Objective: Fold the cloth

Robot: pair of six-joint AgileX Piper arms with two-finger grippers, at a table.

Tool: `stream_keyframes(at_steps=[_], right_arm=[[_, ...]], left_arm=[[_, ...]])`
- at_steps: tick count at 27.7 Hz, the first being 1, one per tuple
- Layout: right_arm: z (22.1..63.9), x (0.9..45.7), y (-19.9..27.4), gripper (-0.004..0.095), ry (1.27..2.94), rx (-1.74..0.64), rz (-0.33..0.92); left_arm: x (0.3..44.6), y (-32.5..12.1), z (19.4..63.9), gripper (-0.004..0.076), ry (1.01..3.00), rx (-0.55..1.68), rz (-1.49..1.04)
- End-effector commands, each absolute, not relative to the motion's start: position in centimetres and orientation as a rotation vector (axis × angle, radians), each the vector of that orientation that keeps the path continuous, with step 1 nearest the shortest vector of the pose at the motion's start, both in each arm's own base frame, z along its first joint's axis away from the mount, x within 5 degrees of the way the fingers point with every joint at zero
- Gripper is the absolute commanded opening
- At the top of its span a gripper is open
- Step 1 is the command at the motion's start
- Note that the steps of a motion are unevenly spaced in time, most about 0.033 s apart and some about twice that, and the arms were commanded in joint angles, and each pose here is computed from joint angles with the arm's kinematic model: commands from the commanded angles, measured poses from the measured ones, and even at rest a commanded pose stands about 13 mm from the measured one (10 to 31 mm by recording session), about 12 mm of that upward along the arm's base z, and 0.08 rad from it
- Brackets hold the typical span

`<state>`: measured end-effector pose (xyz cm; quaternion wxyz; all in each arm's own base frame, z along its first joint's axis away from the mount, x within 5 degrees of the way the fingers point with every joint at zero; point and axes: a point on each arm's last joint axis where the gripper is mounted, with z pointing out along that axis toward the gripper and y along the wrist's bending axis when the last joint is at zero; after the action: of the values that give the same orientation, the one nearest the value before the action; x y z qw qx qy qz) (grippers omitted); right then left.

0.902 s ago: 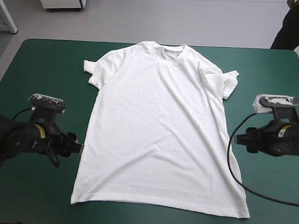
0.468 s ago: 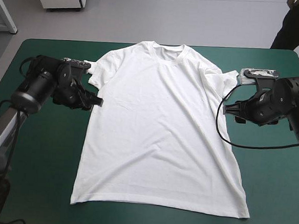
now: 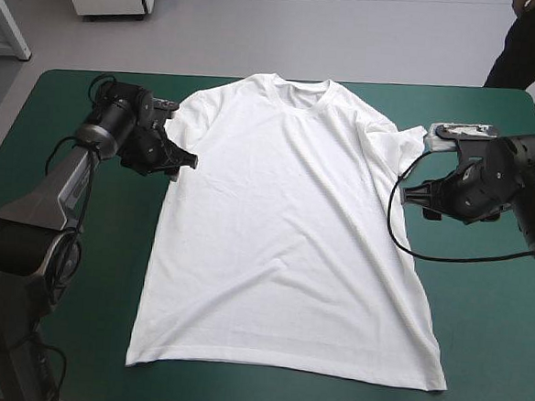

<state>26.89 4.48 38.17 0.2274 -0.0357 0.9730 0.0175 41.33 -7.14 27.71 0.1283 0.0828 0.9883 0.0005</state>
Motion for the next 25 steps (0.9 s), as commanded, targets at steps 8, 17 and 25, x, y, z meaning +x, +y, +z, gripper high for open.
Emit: stream_keyframes(at_steps=[8, 17, 25], right_arm=[[39.8, 26.3, 3.9, 0.0533, 2.620, -0.092, 0.015], [39.8, 26.3, 3.7, 0.0443, 2.615, -0.092, -0.017], [39.4, 27.9, 1.7, 0.0443, 2.610, 0.099, 0.096]], left_arm=[[43.1, -7.5, 27.2, 0.0424, 2.805, 0.230, -0.027], [44.2, -8.0, 24.2, 0.0412, 2.854, 0.221, -0.063], [44.4, -8.1, 23.6, -0.0022, 2.864, 0.228, -0.055]])
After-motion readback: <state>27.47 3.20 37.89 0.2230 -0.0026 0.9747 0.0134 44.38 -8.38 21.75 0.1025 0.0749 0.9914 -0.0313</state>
